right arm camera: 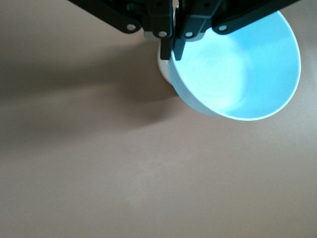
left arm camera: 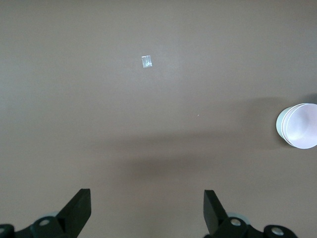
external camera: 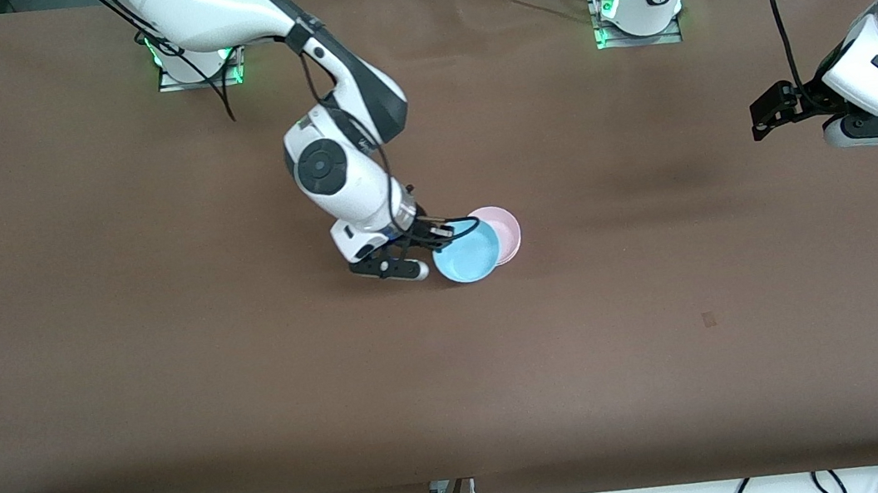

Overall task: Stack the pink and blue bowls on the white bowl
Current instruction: 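Lower the blue bowl into the pink bowl and open the right gripper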

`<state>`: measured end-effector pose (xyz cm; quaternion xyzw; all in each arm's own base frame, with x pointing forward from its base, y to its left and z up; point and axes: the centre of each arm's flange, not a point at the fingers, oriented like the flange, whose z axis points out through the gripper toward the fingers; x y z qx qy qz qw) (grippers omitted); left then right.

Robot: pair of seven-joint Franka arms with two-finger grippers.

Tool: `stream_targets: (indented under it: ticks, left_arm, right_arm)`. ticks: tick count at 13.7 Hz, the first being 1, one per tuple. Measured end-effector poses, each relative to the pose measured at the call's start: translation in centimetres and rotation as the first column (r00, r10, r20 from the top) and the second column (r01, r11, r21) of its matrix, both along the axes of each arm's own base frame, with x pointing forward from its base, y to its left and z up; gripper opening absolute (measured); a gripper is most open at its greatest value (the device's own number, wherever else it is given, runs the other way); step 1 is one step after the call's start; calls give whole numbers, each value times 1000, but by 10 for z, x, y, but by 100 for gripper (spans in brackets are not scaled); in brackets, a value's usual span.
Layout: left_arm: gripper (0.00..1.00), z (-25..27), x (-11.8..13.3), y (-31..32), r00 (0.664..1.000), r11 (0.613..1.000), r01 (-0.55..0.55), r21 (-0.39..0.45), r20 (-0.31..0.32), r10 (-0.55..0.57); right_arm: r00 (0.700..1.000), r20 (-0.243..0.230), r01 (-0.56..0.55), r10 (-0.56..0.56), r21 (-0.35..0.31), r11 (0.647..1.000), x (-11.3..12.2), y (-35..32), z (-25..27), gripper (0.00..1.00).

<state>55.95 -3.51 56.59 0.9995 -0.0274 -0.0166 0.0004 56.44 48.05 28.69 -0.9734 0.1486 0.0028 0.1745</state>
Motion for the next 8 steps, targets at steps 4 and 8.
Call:
stream_targets:
  ticks: [4, 8]
  left_arm:
    - [100, -2, -1, 8, 1000, 1000, -14, 1, -16, 14]
    - [100, -2, -1, 14, 1000, 1000, -24, 1, -19, 24]
  right_arm:
    - [1000, 13, 18, -18, 4, 1000, -15, 32, -20, 2]
    - [1000, 21, -6, 7, -33, 999, -25, 42, -34, 2]
